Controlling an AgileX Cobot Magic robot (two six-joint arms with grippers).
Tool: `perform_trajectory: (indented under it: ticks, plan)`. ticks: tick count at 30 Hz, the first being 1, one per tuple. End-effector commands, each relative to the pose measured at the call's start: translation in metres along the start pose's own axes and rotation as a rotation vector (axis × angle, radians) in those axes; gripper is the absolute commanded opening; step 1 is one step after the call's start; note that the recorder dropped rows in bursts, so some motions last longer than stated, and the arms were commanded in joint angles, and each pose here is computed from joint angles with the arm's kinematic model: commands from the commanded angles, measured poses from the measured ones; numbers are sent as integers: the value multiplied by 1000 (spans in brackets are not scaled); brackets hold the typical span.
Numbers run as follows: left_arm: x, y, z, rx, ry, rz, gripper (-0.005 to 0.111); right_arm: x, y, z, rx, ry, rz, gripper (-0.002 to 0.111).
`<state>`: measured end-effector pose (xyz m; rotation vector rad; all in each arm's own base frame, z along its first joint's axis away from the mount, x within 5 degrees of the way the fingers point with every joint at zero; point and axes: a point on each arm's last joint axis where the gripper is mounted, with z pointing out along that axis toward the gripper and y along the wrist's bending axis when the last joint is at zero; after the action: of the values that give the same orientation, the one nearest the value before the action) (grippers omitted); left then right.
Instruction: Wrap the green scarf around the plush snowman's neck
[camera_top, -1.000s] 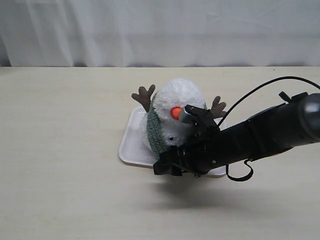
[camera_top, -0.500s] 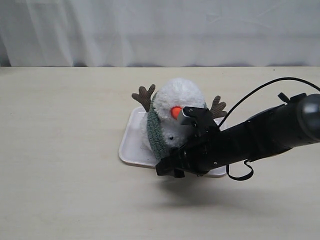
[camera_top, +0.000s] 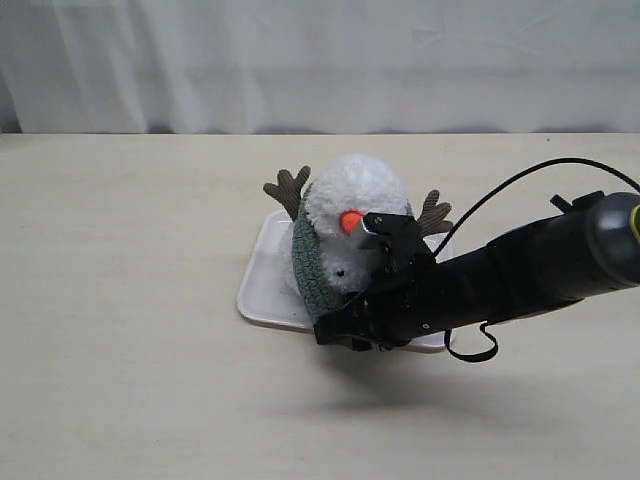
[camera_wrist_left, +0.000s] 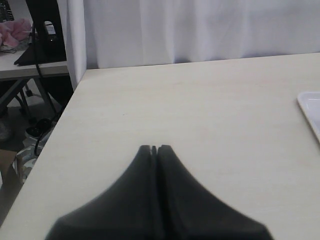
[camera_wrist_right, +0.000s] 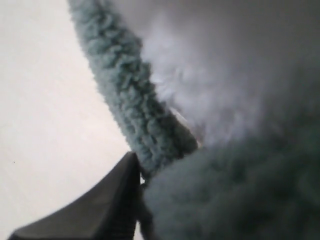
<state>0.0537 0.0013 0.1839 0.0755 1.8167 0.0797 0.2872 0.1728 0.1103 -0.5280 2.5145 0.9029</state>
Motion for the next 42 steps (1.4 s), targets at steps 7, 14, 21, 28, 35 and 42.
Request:
perform_trajectory:
  ticks: [7, 14, 21, 28, 35, 42]
  plan:
    - [0, 0, 0, 1, -11, -4, 0, -1, 0, 0, -6, -5, -7, 6]
    - [0, 0, 0, 1, -11, -4, 0, -1, 0, 0, -13, -5, 1, 4]
    - [0, 0, 0, 1, -11, -4, 0, 0, 12, -1, -147, 5, 9, 21]
    - [0, 0, 0, 1, -11, -4, 0, 3, 19, -2, -215, 55, 97, 64]
    - [0, 0, 0, 1, -11, -4, 0, 13, 30, -7, -343, 178, 122, 70]
    - [0, 0, 0, 1, -11, -4, 0, 17, 53, -20, -628, 250, 104, 70]
